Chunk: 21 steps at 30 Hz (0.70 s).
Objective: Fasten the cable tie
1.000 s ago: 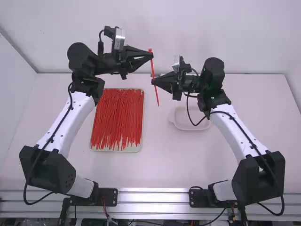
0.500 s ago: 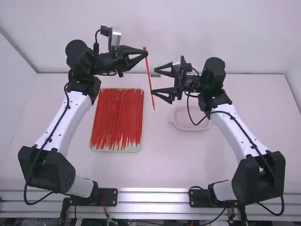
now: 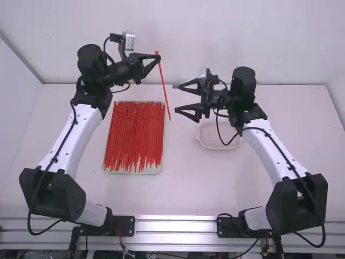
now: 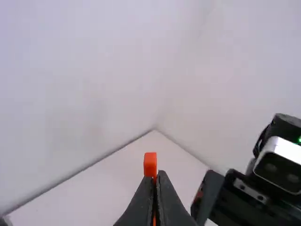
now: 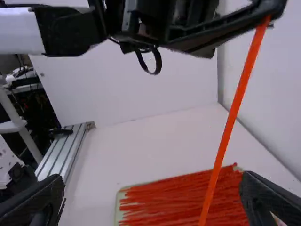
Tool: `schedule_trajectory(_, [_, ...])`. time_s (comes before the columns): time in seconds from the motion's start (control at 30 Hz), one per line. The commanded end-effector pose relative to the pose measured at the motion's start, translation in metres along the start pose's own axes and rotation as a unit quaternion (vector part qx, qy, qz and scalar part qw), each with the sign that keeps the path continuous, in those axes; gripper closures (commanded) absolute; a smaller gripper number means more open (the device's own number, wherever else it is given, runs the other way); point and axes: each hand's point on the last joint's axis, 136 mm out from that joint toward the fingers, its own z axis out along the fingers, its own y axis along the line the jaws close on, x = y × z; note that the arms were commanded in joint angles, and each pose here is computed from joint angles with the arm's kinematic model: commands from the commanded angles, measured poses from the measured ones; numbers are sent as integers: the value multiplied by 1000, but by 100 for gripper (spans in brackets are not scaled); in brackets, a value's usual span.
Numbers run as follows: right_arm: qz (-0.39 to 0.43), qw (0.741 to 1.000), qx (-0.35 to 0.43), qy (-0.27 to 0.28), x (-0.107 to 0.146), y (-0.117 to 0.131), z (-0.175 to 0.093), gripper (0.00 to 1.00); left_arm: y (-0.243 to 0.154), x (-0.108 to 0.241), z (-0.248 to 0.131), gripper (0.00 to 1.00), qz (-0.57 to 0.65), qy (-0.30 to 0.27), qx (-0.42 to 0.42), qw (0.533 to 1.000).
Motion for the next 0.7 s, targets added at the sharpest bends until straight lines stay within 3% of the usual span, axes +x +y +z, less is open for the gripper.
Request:
schedule_trajectory(0.0, [-3, 1000, 11, 2, -4, -6, -2, 1, 2, -18, -4, 98, 27, -19, -16, 999])
schedule_trajectory(0.1, [-19, 1000, 7, 14, 7, -4, -2, 1, 9, -20, -8, 98, 25, -22, -27, 999])
schedule_trajectory(0.2, [-115, 993, -12, 20, 14, 2, -2, 1, 11, -20, -10, 98, 24, -22, -30, 999])
schedule_trajectory(0.37, [-295, 954, -50, 4, 24, 15, -3, 1, 25, -19, -12, 98, 7, -25, -65, 998])
schedule_trajectory(0.67, [-446, 894, -54, 0, 41, 16, -2, 1, 36, -17, -14, 98, -4, -26, -95, 995])
